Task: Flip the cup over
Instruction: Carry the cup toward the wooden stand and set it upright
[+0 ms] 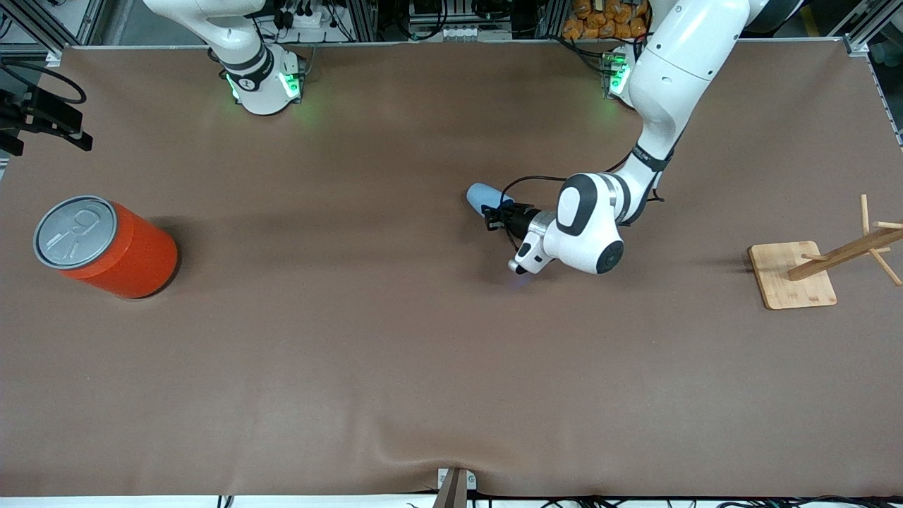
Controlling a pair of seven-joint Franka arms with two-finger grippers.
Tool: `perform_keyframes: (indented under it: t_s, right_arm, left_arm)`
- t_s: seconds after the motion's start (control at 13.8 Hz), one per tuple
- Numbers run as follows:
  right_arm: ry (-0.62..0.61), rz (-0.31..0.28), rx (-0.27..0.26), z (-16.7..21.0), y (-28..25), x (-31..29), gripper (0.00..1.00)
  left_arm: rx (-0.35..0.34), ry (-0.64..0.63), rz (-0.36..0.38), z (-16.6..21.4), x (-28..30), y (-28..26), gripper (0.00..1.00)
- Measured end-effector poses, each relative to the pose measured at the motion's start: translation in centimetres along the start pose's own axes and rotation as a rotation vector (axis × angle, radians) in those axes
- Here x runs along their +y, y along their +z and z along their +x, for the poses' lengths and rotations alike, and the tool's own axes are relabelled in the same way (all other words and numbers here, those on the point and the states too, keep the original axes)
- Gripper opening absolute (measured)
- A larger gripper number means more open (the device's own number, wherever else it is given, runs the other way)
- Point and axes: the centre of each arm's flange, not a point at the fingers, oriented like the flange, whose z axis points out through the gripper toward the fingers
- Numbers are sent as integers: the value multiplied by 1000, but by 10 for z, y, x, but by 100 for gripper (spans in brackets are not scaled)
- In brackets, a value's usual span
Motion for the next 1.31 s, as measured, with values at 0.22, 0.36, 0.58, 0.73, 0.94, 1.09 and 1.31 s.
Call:
perform_keyframes:
  t_s: [0.22,0.36,0.58,0.73,0.94,1.09,1.31]
  right_arm:
    - [1,0,0,0,0,1,100]
    - [-1,0,1,0,0,0,100]
    - [-1,0,2,0,0,-1,100]
    - [4,0,2,0,0,2,100]
    - [6,0,2,0,0,3,100]
    - [-4,1,2,0,0,-2,100]
    - [-17,0,1,1,0,-8,100]
  left_arm:
    - [11,22,18,-3,5,-1,6]
    - [59,52,58,-9,16,-19,6]
    - [248,83,119,-21,43,-103,6]
    - [404,78,132,-26,40,-189,6]
    - [609,-4,234,-19,-8,-292,6]
    - [674,-65,340,-9,-34,-310,6]
    - [716,-130,467,15,-47,-286,6]
